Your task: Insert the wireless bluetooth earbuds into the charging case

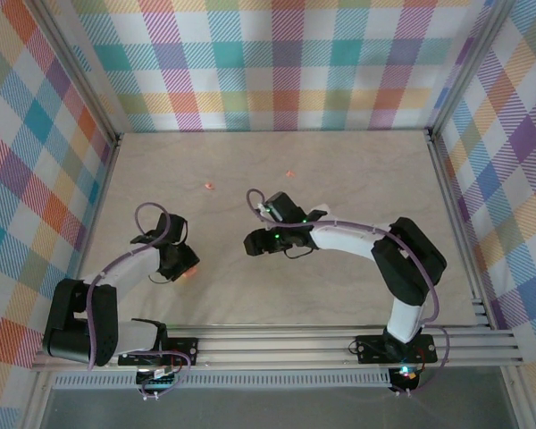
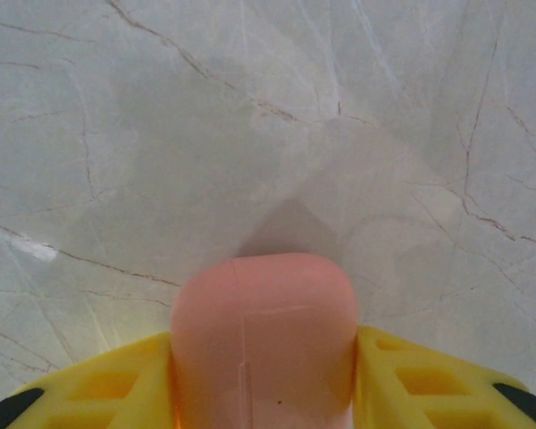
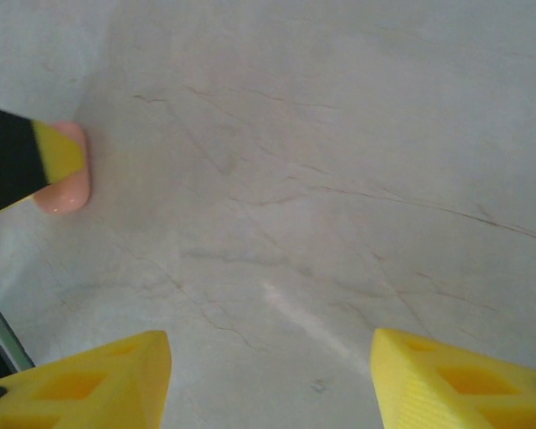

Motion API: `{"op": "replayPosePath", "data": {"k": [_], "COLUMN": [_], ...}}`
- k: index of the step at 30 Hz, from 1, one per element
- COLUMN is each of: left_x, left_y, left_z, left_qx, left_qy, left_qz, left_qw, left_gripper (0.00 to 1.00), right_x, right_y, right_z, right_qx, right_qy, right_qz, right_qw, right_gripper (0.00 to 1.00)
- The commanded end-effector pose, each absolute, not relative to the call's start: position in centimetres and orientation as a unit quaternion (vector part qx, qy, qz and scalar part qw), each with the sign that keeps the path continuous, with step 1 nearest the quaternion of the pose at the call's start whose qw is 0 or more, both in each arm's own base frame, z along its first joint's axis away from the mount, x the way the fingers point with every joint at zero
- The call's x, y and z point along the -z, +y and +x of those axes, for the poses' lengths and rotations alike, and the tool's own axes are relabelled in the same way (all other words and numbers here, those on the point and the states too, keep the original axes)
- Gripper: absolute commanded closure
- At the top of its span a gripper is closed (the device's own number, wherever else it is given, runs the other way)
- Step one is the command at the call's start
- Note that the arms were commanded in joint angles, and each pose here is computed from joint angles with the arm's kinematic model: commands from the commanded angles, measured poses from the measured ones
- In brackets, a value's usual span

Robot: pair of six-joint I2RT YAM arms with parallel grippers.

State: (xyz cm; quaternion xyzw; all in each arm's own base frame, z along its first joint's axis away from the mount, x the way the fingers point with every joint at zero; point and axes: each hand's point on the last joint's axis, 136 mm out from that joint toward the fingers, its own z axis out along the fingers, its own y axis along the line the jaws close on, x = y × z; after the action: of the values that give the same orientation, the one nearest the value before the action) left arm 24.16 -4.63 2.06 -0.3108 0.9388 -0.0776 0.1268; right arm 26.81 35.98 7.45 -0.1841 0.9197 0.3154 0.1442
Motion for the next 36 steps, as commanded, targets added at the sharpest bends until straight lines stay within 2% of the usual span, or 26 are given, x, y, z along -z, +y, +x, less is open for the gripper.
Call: {"op": "replayPosePath", "data": {"k": [1, 5, 9, 16, 23, 27, 32, 36], "left_x": [-2.3, -4.4, -7.5, -12.2, -16.0, -19.0, -20.1, -20.7], "left_y": [-6.5, -9.9, -14.7, -23.7, -28.2, -29.5, -31.1, -32.3], "left_z": [26.1, 27.9, 29.5, 29.7, 29.6, 30.2, 30.2, 29.5], "left_qx": [0.108, 0.135, 0.166, 0.239, 0.300, 0.310, 0.310, 0.312], "left_qy": [0.946, 0.957, 0.956, 0.891, 0.807, 0.771, 0.749, 0.733], "left_qz": [-0.262, -0.170, -0.027, 0.224, 0.361, 0.397, 0.433, 0.472], "left_qw": [0.154, 0.192, 0.240, 0.314, 0.357, 0.390, 0.394, 0.378], "left_gripper": [0.61, 0.63, 0.63, 0.63, 0.66, 0.67, 0.67, 0.67], "right_x": [-9.7, -11.1, -13.0, -17.9, -21.1, -21.8, -21.4, -21.7], "right_y": [35.1, 33.0, 29.9, 27.2, 25.5, 25.5, 26.2, 26.5], "right_z": [27.6, 29.2, 31.3, 30.6, 28.5, 27.7, 26.5, 26.4], "right_qx": [-0.360, -0.396, -0.437, -0.454, -0.498, -0.512, -0.514, -0.507], "right_qy": [0.909, 0.900, 0.886, 0.873, 0.851, 0.845, 0.848, 0.851], "right_qz": [-0.151, -0.116, -0.076, -0.132, -0.134, -0.129, -0.120, -0.125], "right_qw": [0.146, 0.143, 0.135, 0.123, 0.098, 0.079, 0.050, 0.056], "right_gripper": [0.39, 0.38, 0.38, 0.38, 0.37, 0.37, 0.37, 0.37]}}
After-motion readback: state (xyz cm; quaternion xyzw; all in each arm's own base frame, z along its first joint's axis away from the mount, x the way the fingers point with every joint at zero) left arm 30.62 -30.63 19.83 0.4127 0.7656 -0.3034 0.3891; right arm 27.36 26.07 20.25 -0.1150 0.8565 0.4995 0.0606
